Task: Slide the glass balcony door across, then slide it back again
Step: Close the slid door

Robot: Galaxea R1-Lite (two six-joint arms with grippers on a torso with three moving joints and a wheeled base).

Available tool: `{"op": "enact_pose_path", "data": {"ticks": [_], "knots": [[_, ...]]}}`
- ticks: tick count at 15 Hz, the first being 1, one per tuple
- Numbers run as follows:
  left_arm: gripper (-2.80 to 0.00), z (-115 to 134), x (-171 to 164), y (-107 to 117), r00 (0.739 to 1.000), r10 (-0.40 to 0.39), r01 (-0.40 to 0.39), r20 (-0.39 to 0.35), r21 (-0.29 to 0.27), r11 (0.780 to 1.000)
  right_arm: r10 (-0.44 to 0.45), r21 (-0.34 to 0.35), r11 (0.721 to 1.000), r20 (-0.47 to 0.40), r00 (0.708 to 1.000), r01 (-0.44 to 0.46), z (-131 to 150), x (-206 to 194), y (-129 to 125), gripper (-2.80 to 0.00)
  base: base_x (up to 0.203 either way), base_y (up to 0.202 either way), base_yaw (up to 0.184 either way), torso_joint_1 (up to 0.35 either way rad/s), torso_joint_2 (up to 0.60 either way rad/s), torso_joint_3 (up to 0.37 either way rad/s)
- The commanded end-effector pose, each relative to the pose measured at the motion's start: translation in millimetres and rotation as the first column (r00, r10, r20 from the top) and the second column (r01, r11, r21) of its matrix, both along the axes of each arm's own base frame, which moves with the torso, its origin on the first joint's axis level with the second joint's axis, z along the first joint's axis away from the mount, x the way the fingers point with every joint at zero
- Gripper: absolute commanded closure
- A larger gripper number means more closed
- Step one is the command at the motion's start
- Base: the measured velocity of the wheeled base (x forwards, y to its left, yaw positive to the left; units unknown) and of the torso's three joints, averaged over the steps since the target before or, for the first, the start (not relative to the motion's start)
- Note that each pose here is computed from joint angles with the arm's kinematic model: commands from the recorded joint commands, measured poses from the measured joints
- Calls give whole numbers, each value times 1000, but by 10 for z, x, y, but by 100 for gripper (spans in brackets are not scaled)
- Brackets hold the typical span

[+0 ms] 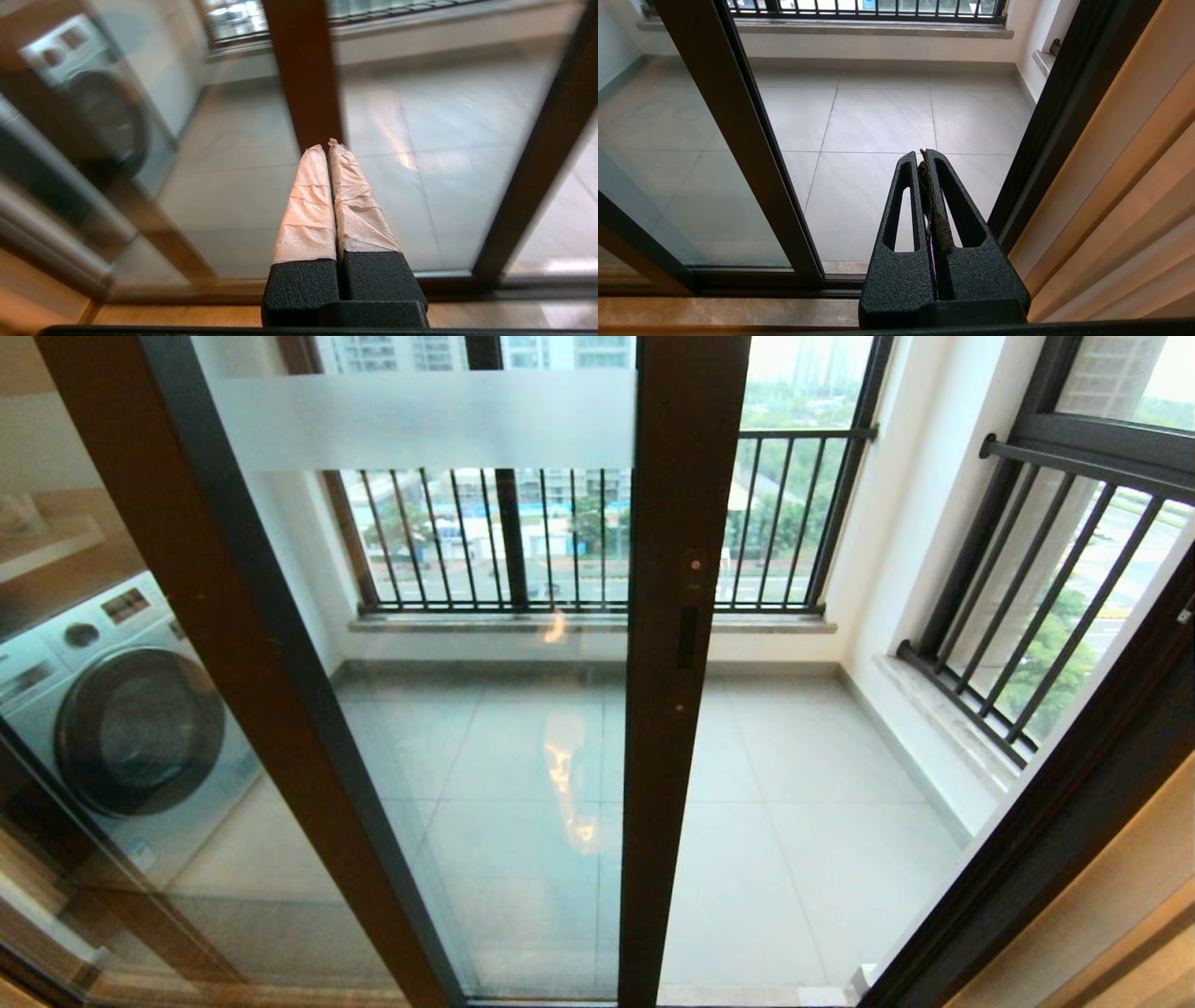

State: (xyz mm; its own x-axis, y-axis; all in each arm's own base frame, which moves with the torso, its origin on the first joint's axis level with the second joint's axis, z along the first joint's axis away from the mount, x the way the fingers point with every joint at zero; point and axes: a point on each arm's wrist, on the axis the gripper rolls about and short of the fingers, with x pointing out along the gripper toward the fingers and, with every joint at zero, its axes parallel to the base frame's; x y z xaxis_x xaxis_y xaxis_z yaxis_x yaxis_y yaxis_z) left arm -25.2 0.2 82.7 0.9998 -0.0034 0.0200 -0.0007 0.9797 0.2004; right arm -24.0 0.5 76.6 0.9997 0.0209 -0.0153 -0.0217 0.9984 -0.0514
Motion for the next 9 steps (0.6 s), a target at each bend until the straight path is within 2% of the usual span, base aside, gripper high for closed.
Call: {"op": "enact_pose_path", "data": {"ticks": [1, 3, 4, 6, 7, 9], "knots": [[0, -79, 23, -22, 995, -94, 94, -26, -17, 995, 1, -1, 1000, 0, 1000, -1, 0, 0, 0, 0, 0, 0, 0, 0, 0, 0], [0, -72, 23, -5, 1000, -24, 20, -21, -143, 989, 1, -1, 1000, 0, 1000, -1, 0, 0, 0, 0, 0, 0, 0, 0, 0, 0], [0, -72, 22, -5, 999, -23, 20, -22, -135, 991, 1, 0, 1000, 0, 1000, -1, 0, 0, 0, 0, 0, 0, 0, 0, 0, 0], [0, -73, 23, -9, 999, -41, 40, -21, -42, 998, 1, 0, 1000, 0, 1000, -1, 0, 0, 0, 0, 0, 0, 0, 0, 0, 0], [0, -73, 23, -9, 999, -41, 40, -20, -62, 997, 1, 0, 1000, 0, 1000, -1, 0, 0, 0, 0, 0, 0, 0, 0, 0, 0], [0, -69, 23, -2, 1000, -11, 7, -19, -194, 981, 1, 0, 1000, 0, 1000, -1, 0, 0, 0, 0, 0, 0, 0, 0, 0, 0]]}}
